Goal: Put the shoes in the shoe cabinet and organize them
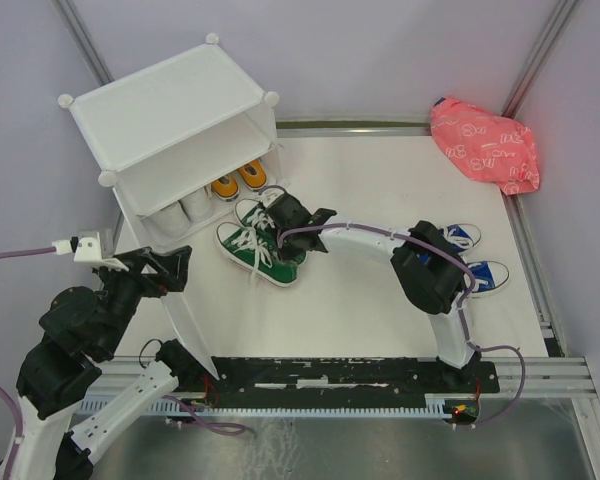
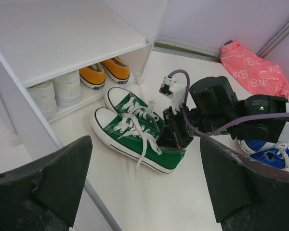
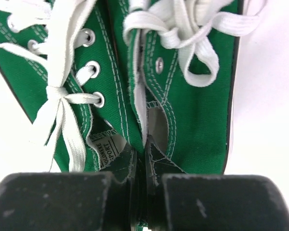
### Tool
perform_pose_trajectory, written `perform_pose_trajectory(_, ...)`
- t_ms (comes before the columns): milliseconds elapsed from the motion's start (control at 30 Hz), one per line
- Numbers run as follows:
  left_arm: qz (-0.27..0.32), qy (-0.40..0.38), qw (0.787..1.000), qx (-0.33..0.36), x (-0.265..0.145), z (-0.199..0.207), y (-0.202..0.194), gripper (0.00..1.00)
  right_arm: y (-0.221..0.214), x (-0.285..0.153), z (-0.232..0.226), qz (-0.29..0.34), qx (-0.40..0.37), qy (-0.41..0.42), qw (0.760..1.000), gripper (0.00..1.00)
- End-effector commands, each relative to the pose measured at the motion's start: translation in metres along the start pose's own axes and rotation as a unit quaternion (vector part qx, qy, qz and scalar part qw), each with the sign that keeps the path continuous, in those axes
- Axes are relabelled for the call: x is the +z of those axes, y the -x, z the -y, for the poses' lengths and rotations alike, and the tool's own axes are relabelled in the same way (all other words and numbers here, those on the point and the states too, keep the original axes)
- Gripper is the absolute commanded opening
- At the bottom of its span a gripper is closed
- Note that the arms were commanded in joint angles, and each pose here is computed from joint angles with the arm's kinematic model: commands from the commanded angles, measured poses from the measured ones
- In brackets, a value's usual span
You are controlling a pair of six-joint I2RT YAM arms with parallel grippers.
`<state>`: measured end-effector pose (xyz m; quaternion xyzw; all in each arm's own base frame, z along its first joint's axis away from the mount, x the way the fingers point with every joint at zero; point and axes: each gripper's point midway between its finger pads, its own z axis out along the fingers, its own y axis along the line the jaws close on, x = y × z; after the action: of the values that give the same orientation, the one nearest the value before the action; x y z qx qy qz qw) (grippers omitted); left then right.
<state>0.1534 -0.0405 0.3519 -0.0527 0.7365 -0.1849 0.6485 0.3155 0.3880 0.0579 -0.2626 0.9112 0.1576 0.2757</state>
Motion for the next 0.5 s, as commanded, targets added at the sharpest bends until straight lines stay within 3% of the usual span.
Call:
perform_pose_trajectory(0, -0.05, 0.016, 0.999, 0.013, -0.003, -0.008, -0.023, 0.99, 0.046, -0.008, 0.007, 0.066, 0.005, -0.026, 0.997, 0.24)
perform_pose_trajectory(33, -0.05, 0.016, 0.999, 0.014, -0.003, -0.008, -0.023, 0.99, 0.043, -0.011, 0.009, 0.067, 0.002, -0.032, 0.997, 0.38)
perform_pose_trajectory(133, -0.052, 0.017, 0.998, 0.016, -0.001, -0.008, -0.024, 0.99, 0.038, -0.018, 0.012, 0.066, -0.012, -0.039, 0.997, 0.56)
perform_pose_trajectory(467, -0.055, 0.01, 0.998, 0.015, 0.002, -0.004, -0.027, 0.99, 0.046, -0.052, -0.025, 0.082, -0.097, 0.027, 0.992, 0.66)
